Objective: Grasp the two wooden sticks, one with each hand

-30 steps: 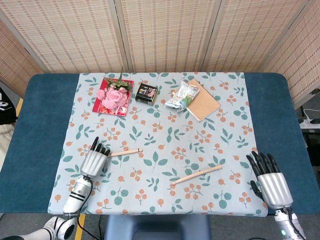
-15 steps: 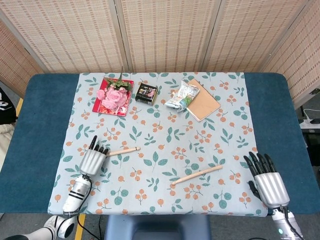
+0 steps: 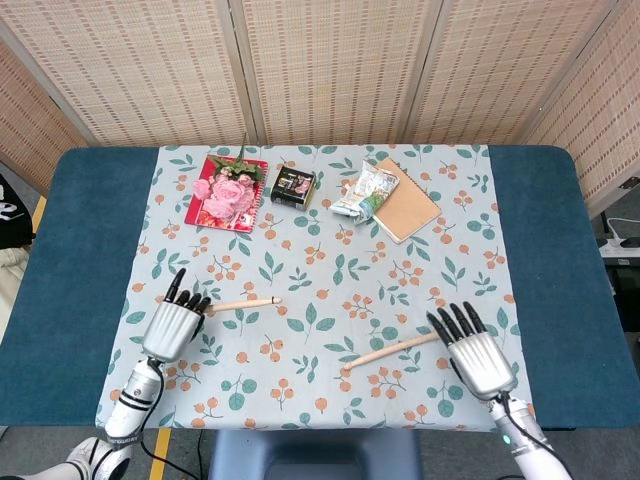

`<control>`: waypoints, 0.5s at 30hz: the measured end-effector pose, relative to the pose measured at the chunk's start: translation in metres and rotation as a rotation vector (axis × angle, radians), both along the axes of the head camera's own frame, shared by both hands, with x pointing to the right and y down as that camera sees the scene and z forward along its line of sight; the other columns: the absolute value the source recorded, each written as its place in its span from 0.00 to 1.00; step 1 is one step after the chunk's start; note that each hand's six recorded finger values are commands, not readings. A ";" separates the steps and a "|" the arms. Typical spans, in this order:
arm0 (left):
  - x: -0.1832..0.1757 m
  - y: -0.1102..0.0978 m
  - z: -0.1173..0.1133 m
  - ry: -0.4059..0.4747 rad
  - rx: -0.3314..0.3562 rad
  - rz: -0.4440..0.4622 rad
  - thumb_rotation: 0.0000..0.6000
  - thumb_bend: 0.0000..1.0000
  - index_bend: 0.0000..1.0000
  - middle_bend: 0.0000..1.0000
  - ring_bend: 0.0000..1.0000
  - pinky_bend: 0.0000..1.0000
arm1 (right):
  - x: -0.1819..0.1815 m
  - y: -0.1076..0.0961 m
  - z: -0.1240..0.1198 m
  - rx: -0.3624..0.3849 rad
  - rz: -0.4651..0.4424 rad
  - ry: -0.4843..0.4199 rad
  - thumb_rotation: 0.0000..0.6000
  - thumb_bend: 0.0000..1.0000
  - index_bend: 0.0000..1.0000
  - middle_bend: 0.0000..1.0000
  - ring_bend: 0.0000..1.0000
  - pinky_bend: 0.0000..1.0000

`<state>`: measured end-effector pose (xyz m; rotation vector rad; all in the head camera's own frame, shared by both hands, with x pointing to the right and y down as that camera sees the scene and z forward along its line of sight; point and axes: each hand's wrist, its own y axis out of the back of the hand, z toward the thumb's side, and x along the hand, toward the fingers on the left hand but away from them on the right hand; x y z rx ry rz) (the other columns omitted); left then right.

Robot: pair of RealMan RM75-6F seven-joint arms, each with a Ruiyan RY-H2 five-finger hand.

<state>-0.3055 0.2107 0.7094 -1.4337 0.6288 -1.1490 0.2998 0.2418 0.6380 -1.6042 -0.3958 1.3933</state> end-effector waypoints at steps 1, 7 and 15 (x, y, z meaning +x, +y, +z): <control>-0.003 0.001 -0.001 -0.003 -0.002 -0.003 1.00 0.53 0.83 0.85 0.47 0.11 | -0.008 0.000 0.008 -0.007 -0.016 -0.002 1.00 0.36 0.17 0.16 0.00 0.00; -0.015 0.005 -0.006 0.000 -0.005 -0.026 1.00 0.53 0.83 0.85 0.47 0.11 | -0.030 0.000 0.039 -0.019 -0.083 0.037 1.00 0.36 0.26 0.24 0.00 0.00; -0.023 0.003 -0.009 -0.007 -0.001 -0.034 1.00 0.53 0.83 0.85 0.47 0.11 | -0.039 -0.002 0.059 -0.022 -0.092 0.063 1.00 0.36 0.36 0.31 0.02 0.00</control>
